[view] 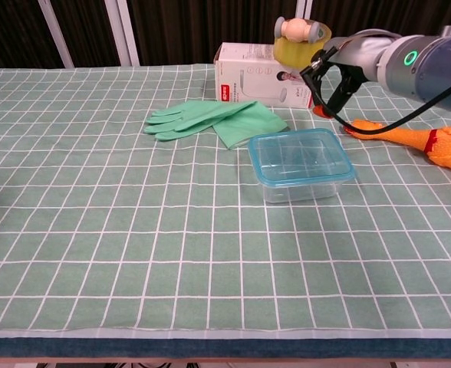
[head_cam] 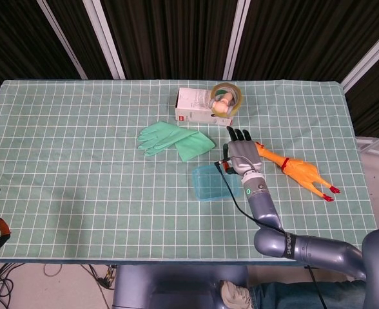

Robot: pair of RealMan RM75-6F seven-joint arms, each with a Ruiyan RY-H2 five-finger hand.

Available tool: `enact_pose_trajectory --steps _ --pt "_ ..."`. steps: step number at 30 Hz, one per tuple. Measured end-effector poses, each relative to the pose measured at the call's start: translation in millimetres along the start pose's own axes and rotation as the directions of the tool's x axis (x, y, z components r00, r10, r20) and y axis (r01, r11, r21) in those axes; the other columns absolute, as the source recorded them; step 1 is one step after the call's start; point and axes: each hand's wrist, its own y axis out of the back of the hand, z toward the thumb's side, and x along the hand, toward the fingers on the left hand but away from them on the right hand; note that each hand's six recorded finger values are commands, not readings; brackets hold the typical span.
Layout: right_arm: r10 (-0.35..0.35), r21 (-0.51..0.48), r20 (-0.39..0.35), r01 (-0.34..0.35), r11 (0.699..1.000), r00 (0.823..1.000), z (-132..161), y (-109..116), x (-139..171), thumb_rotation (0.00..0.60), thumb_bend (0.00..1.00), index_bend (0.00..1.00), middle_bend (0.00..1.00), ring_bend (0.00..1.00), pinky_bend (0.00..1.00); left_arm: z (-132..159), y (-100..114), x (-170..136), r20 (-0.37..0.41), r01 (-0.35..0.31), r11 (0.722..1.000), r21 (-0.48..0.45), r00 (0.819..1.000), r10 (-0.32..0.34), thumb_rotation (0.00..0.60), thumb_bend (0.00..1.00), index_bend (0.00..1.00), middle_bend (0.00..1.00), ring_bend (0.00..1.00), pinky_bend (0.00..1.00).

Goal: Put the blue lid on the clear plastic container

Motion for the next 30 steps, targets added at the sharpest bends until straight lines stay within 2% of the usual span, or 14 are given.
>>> enact_pose_trajectory --steps 10,30 --pt "0.025 0.007 0.017 -0.025 1.000 1.000 -7.7 -16.3 -6.9 0.600 0.55 0.61 0.00 0.00 0.00 -0.9 -0.7 1.5 -0.006 0.002 1.000 0.007 1.000 -0.002 0.600 0.76 0.10 0.00 0.00 0.00" --pt "0.055 0.001 0.037 -0.055 0.998 0.998 -17.6 -31.5 -14.2 0.600 0.55 0.61 0.00 0.00 0.00 -1.7 0.5 2.8 -0.009 -0.002 1.000 0.008 1.000 0.002 0.600 0.76 0.10 0.00 0.00 0.00"
